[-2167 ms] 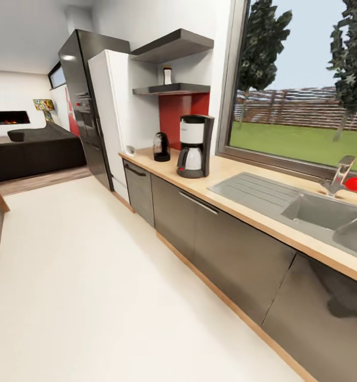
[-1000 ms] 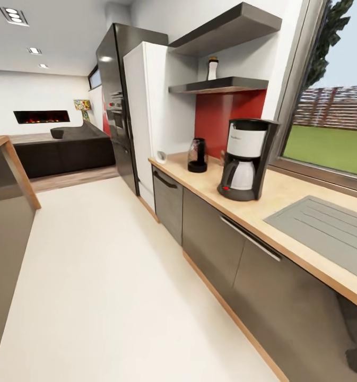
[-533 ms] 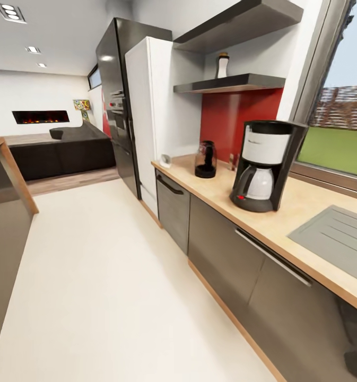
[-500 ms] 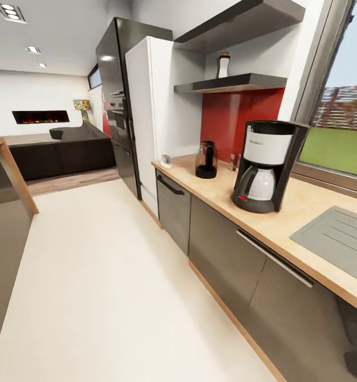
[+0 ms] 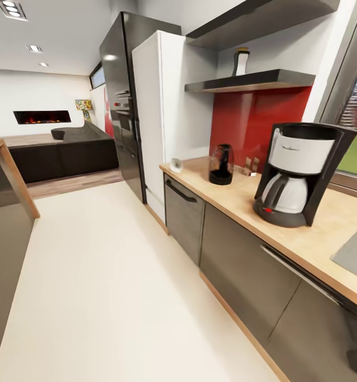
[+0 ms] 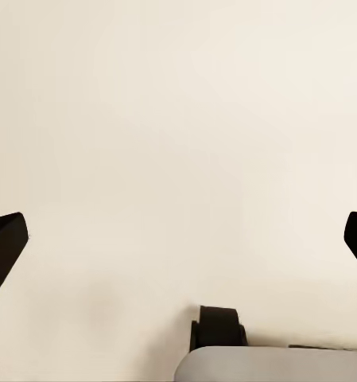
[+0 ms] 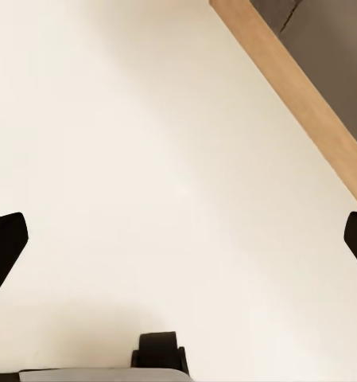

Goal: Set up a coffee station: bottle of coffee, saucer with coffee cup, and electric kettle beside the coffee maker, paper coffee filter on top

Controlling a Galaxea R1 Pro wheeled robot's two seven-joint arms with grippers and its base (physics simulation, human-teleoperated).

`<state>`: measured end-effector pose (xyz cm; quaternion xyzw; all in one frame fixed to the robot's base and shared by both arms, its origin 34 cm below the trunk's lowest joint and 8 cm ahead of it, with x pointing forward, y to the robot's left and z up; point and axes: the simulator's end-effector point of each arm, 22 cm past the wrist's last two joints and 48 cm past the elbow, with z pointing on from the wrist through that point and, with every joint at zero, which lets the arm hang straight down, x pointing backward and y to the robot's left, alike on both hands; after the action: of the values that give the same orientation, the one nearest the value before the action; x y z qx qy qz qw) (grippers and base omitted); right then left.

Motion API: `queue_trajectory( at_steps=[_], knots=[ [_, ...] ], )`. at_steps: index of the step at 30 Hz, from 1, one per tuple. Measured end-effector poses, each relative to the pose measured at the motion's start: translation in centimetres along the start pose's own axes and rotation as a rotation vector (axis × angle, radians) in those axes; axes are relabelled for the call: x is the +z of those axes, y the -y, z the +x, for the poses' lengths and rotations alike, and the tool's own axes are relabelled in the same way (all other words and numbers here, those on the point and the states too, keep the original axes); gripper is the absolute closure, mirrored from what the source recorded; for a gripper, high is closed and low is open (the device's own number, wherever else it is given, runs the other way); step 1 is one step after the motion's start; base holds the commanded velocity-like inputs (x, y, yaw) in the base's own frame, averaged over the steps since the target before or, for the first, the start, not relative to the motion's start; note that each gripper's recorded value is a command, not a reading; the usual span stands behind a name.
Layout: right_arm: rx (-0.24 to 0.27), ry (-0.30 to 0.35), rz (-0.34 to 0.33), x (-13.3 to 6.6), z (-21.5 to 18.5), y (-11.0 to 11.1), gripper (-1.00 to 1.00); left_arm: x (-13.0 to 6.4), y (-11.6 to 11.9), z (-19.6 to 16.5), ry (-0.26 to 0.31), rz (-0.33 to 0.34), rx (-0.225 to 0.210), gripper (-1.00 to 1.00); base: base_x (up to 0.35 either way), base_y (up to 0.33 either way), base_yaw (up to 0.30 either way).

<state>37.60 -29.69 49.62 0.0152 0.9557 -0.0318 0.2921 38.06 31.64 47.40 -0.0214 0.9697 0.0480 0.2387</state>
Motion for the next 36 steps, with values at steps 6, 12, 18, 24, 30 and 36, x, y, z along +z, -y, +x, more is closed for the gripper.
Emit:
queue_trajectory(
  at_steps=[6,12,18,24,30,36],
  knots=[
    [0.001,0.0,-0.001,0.0,-0.01,-0.07,-1.0,0.0,0.0,0.0,0.0,0.0,0.0,-1.0,0.292,0.218,0.244],
    [0.001,0.0,-0.001,-0.01,0.02,-0.07,-1.0,0.0,0.0,0.0,0.0,0.0,0.0,-1.0,0.292,0.2,0.275],
    [0.001,0.0,-0.001,0.0,0.0,-0.08,-1.0,0.0,0.0,0.0,0.0,0.0,0.0,-1.0,0.292,0.194,0.278],
    [0.001,-0.002,-0.001,-0.01,0.07,-0.13,-1.0,0.0,0.0,0.03,-0.001,0.0,0.0,-1.0,0.292,0.176,0.265],
    [0.001,-0.008,-0.004,0.0,0.32,-0.23,-1.0,0.03,0.01,0.3,-0.007,0.0,0.002,-1.0,0.323,0.051,0.164],
    [0.002,-0.011,-0.003,0.0,0.43,-0.17,-1.0,0.04,0.01,0.39,-0.009,0.0,0.003,-1.0,0.334,0.003,0.031]
  ],
)
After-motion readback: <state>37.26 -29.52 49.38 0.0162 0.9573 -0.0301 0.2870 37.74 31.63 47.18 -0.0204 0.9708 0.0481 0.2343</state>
